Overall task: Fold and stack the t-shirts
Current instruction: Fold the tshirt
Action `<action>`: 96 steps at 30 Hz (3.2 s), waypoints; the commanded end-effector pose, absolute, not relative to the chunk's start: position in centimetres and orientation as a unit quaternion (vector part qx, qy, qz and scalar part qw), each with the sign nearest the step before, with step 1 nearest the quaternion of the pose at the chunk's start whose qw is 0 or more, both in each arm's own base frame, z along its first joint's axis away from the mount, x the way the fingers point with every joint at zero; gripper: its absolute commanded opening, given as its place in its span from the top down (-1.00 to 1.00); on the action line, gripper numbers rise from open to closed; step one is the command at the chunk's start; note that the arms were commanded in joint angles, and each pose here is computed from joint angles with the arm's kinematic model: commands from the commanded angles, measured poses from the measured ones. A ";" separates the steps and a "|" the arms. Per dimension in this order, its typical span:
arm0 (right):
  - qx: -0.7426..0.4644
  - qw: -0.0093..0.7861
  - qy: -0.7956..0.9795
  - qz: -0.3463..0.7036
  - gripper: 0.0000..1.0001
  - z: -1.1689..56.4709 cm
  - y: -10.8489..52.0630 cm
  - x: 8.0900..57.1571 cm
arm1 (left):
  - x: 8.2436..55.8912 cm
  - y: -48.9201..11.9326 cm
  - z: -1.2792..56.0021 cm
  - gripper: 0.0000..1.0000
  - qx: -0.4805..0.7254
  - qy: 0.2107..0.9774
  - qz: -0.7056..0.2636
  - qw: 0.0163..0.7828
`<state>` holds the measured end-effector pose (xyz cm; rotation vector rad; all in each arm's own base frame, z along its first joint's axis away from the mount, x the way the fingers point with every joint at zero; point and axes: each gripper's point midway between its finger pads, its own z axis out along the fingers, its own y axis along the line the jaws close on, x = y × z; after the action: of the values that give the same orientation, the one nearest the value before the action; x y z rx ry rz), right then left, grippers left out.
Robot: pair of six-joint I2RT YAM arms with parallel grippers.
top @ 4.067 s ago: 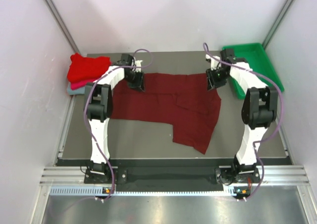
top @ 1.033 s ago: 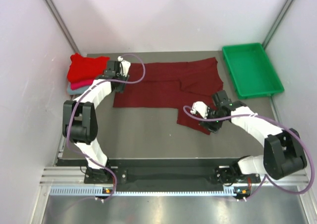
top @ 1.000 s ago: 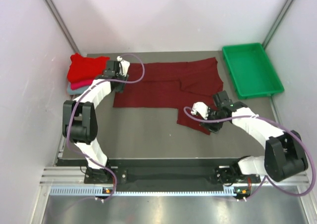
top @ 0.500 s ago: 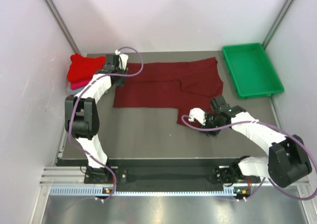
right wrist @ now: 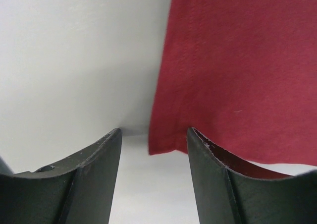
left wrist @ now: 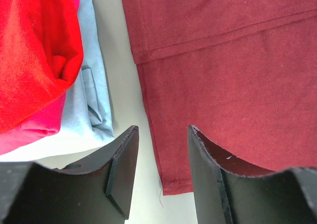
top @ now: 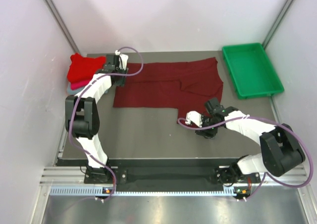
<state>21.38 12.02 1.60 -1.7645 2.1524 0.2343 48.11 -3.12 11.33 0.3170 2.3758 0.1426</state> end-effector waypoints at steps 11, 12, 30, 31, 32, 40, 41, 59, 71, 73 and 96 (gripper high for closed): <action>-0.639 0.162 0.752 0.019 0.83 0.4 10.6 23.0 | 47.2 -0.6 12.1 0.02 0.074 0.933 0.055 0.348; -0.636 0.168 0.753 0.018 0.92 0.8 10.7 23.2 | 46.2 -0.1 11.6 0.02 0.061 0.942 0.049 0.327; -0.611 0.211 0.763 0.005 1.00 5.2 11.3 24.6 | 38.4 0.7 5.2 0.10 -0.034 0.983 -0.135 0.118; -0.612 0.211 0.762 0.005 1.00 5.2 11.3 24.6 | 38.3 0.5 5.0 0.10 -0.040 0.983 -0.144 0.108; -0.611 0.213 0.763 0.005 1.00 5.3 11.3 24.7 | 38.5 0.2 5.1 0.11 -0.051 0.981 -0.155 0.102; -0.607 0.221 0.763 0.004 1.00 5.8 11.5 25.0 | 39.6 0.0 3.5 0.12 -0.062 0.979 -0.171 0.090; -0.607 0.219 0.764 0.003 1.00 5.7 11.4 25.0 | 39.6 0.0 3.1 0.15 -0.063 0.980 -0.171 0.085; -0.497 0.298 0.814 -0.030 1.00 11.7 7.8 28.2 | 37.1 -0.2 9.2 1.00 -0.027 0.975 -0.180 0.125; -0.449 0.369 0.811 -0.062 1.00 16.4 6.4 33.1 | 40.2 0.2 10.3 1.00 -0.006 0.973 -0.188 0.131; -0.446 0.380 0.807 -0.068 1.00 17.2 6.6 34.3 | 41.1 0.2 10.4 1.00 -0.001 0.972 -0.190 0.135; -0.403 0.444 0.791 -0.122 1.00 21.7 6.7 49.0 | 50.0 0.6 11.1 1.00 0.037 0.960 -0.194 0.200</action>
<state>46.27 7.36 18.98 -1.0776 2.0286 -0.2448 48.55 0.90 10.05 0.0545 2.7343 -0.5325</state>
